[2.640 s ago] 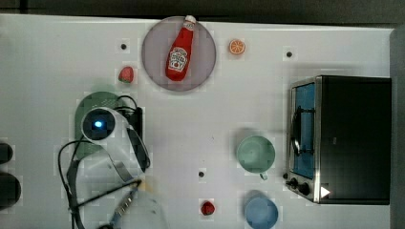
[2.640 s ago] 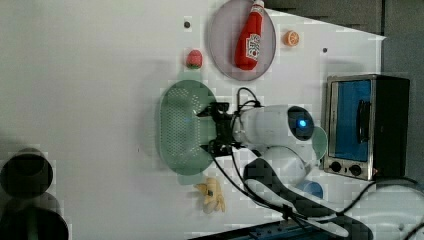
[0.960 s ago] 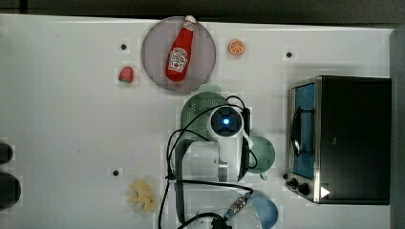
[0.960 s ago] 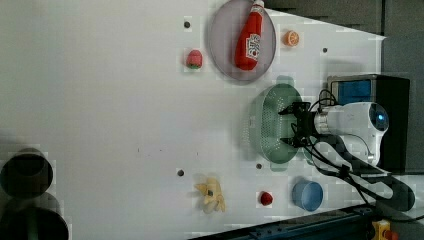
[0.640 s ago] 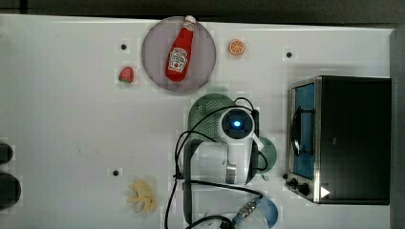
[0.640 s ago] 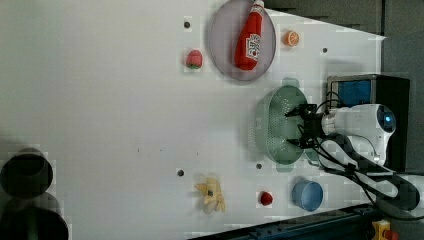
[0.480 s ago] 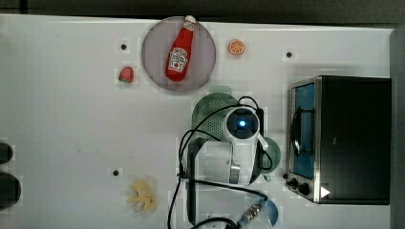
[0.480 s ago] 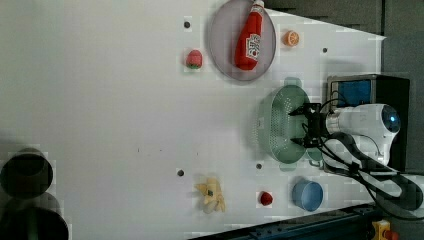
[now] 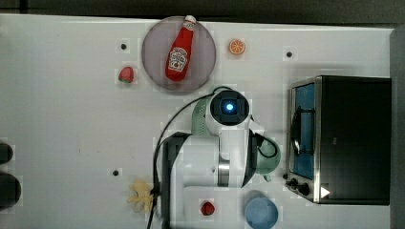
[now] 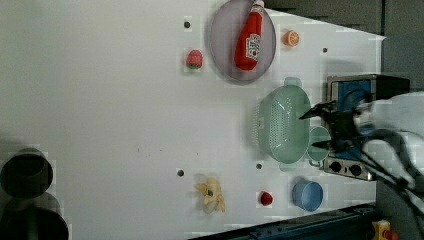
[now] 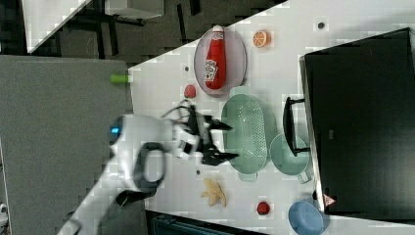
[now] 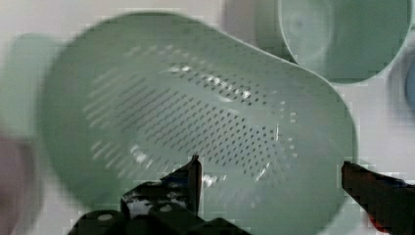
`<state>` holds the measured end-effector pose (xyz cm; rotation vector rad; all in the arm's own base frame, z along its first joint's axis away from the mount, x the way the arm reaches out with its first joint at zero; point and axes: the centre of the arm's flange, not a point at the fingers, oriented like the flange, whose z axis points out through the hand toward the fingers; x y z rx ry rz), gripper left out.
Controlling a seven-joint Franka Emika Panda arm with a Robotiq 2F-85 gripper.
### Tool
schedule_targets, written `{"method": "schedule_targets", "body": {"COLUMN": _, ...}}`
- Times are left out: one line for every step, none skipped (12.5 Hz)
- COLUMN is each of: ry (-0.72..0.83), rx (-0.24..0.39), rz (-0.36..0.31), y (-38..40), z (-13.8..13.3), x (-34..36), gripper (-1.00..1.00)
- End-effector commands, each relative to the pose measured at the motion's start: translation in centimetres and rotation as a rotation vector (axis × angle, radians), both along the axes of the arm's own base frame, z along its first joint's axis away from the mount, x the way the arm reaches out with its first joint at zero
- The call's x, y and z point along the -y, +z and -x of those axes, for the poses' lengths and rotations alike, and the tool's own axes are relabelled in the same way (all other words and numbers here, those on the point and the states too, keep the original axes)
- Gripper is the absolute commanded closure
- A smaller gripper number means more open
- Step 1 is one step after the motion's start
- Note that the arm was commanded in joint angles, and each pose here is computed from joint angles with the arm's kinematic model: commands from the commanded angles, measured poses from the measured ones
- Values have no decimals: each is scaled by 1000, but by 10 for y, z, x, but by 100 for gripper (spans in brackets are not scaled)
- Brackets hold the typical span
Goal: Drag strainer left to right.
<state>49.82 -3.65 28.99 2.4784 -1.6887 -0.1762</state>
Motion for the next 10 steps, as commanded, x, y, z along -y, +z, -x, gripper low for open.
{"method": "schedule_targets", "body": {"ry": 271, "rx": 152, "rz": -12, "y": 143, "z": -22, "x": 13, "gripper": -100}}
{"method": "schedule_targets", "body": {"ry": 308, "rx": 140, "rz": -25, "y": 177, "z": -17, "x": 14, "gripper": -100}}
{"method": "schedule_targets", "body": {"ry": 341, "rx": 140, "rz": -45, "y": 210, "z": -11, "x": 13, "gripper": -100}}
{"method": "schedule_targets", "body": {"ry": 365, "rx": 130, "rz": -53, "y": 240, "z": -4, "x": 14, "gripper": -100}}
{"method": "schedule_targets", "body": {"ry": 398, "rx": 118, "rz": -60, "y": 267, "z": 4, "x": 12, "gripper": -100}}
{"method": "schedule_targets", "body": {"ry": 418, "rx": 97, "rz": -66, "y": 288, "z": 11, "x": 10, "gripper": -100}}
{"method": "schedule_targets", "body": {"ry": 425, "rx": 84, "rz": -63, "y": 306, "z": 17, "x": 9, "gripper": -100}}
{"method": "schedule_targets", "body": {"ry": 442, "rx": 81, "rz": -63, "y": 319, "z": 19, "x": 9, "gripper": -100}}
{"method": "schedule_targets", "body": {"ry": 452, "rx": 85, "rz": -62, "y": 327, "z": 20, "x": 9, "gripper": -100}}
{"method": "schedule_targets", "body": {"ry": 452, "rx": 91, "rz": -60, "y": 330, "z": 20, "x": 9, "gripper": -100}}
